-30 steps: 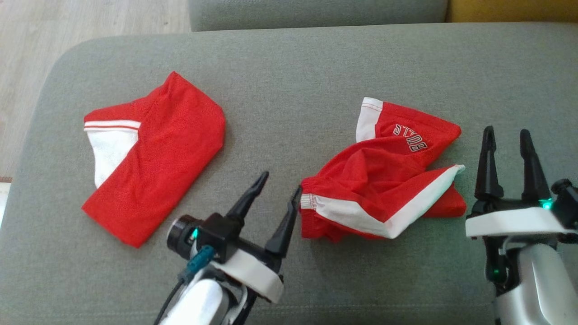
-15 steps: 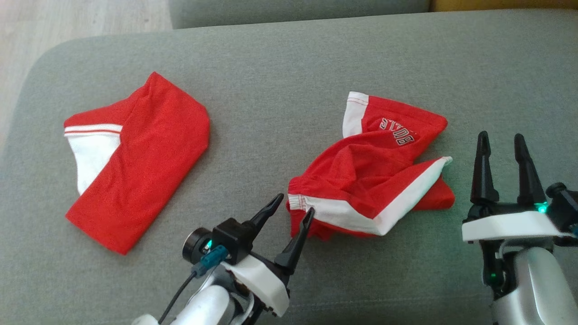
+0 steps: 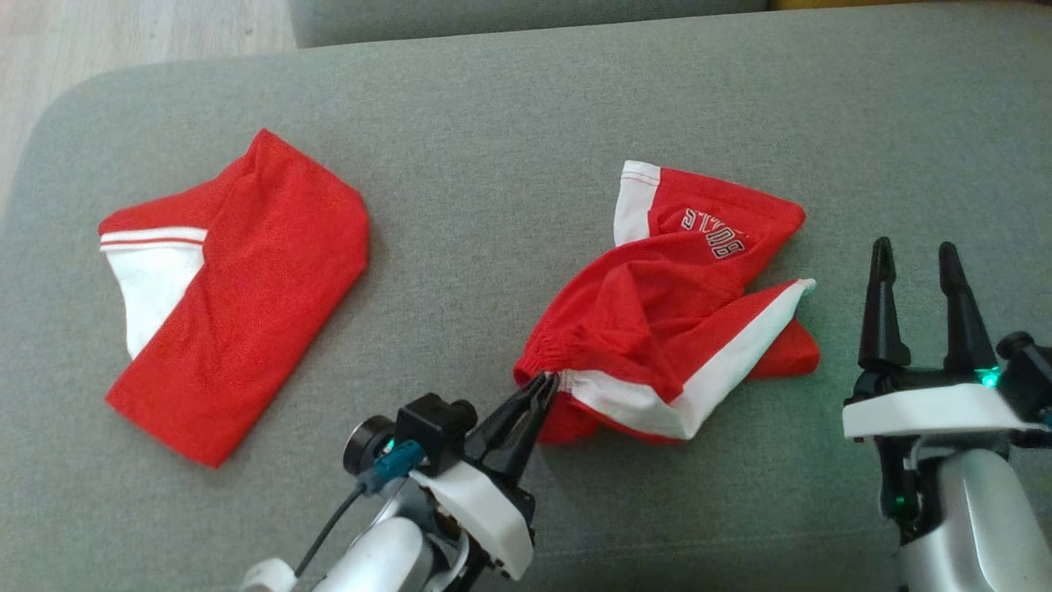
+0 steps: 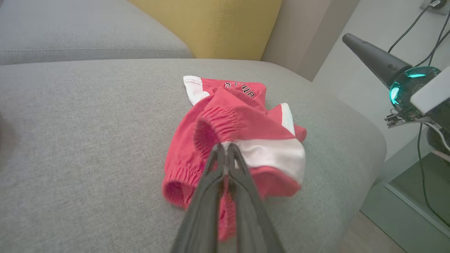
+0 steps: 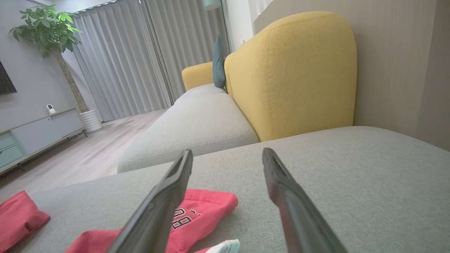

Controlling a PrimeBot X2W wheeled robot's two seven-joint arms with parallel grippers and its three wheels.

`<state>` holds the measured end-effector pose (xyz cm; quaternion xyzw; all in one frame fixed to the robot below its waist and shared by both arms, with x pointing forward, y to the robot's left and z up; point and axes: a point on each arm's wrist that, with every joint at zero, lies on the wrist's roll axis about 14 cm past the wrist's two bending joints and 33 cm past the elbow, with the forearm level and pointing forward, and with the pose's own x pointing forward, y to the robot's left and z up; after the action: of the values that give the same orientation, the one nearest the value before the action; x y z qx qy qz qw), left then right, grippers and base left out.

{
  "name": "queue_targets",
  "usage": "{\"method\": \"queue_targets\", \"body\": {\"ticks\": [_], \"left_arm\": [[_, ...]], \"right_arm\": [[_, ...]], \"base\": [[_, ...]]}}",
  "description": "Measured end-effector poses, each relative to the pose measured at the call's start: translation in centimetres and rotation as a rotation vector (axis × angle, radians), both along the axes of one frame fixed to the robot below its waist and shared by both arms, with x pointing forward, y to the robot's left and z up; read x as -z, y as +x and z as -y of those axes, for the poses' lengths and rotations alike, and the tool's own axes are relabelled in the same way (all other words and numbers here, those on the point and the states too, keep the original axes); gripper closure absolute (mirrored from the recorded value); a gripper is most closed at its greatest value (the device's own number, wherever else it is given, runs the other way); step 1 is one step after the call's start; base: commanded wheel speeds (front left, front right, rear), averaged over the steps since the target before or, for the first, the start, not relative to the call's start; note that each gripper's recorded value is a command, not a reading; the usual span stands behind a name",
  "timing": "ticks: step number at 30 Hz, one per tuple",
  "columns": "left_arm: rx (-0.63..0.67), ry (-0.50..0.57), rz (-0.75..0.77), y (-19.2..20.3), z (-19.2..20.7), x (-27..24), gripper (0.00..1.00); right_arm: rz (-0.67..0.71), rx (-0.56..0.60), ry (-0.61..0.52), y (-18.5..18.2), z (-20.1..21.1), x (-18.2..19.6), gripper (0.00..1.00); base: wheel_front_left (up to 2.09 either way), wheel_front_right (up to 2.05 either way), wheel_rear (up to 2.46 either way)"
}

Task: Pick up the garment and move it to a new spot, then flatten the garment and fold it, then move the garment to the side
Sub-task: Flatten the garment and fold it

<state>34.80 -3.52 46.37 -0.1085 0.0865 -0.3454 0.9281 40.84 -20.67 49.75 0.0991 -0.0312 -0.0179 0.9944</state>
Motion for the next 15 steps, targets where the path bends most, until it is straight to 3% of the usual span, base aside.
{"method": "queue_targets", "body": {"ticks": [15], "left_arm": [[-0.061,-0.036,0.082,1.7,-0.8,-2.3,1.00]], "right_arm": [[-0.033,0.029,-0.004,-0.3,0.9,1.0,0.00]], "base": [[0.00,0.00,0.00]]}}
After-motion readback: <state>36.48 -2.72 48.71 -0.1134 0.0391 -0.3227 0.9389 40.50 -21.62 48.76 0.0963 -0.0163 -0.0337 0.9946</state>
